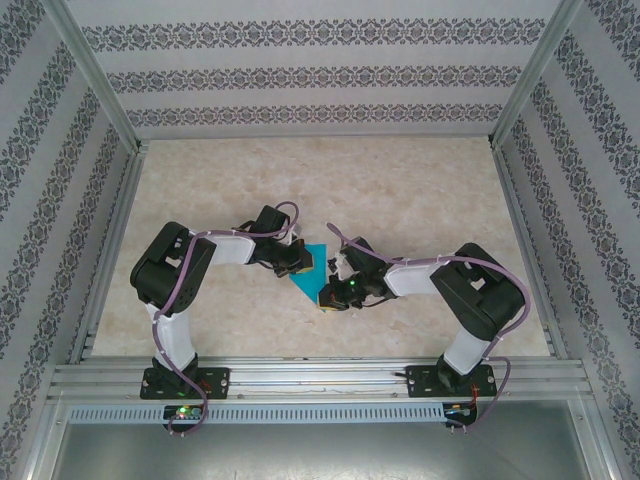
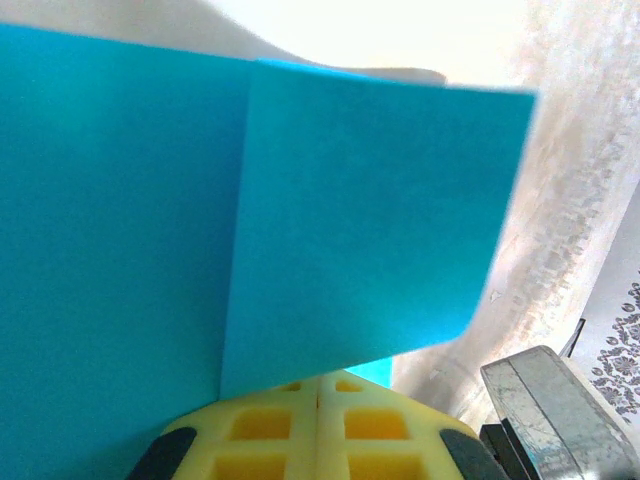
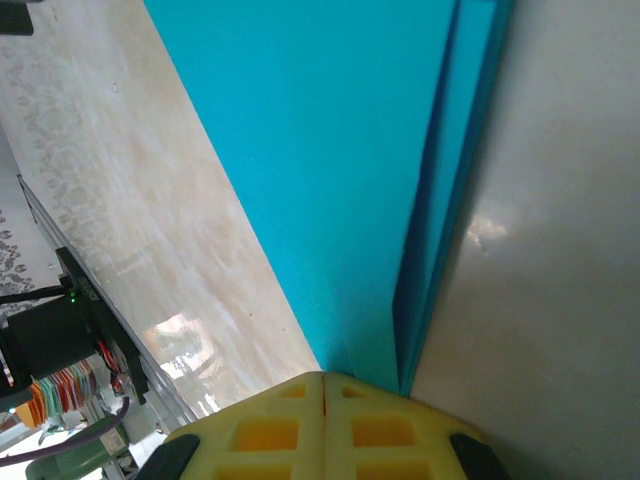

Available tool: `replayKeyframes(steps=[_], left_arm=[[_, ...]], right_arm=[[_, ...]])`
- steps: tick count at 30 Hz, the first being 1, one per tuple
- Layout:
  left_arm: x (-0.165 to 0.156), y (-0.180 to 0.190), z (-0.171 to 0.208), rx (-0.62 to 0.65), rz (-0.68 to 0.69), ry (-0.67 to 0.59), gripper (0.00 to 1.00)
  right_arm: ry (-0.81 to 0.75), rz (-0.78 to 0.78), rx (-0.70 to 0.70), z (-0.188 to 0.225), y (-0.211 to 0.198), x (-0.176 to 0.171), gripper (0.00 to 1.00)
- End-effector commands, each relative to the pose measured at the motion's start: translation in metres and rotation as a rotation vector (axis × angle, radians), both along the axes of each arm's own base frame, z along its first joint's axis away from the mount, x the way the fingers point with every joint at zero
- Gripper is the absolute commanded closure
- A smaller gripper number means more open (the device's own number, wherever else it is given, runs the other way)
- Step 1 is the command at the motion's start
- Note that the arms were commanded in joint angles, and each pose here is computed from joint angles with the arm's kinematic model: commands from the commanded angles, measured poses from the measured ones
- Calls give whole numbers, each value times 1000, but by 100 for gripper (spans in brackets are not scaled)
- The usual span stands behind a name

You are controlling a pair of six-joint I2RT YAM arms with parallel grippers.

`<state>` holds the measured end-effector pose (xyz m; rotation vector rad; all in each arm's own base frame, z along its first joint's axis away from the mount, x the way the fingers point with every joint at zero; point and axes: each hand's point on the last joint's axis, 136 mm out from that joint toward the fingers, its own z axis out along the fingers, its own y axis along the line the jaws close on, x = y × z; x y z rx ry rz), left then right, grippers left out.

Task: Fold a paper plane with a square sheet of paper (fold left side to right side)
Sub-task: Fourth fold the wing at the center of the table.

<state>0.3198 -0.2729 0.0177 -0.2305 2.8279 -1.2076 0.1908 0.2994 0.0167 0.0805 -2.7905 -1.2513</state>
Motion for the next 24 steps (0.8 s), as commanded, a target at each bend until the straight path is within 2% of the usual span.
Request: replayKeyframes(steps=[1, 17, 24], left_arm=[[-22, 26, -39, 164, 35, 105, 100], [-22, 30, -41, 184, 44, 104, 100], [-22, 31, -41, 186, 45, 104, 100]], right_arm=[[30, 1, -35, -13, -4, -10, 100], [95, 32, -80, -20, -15, -40, 100], [93, 47, -57, -11, -15, -49, 100]])
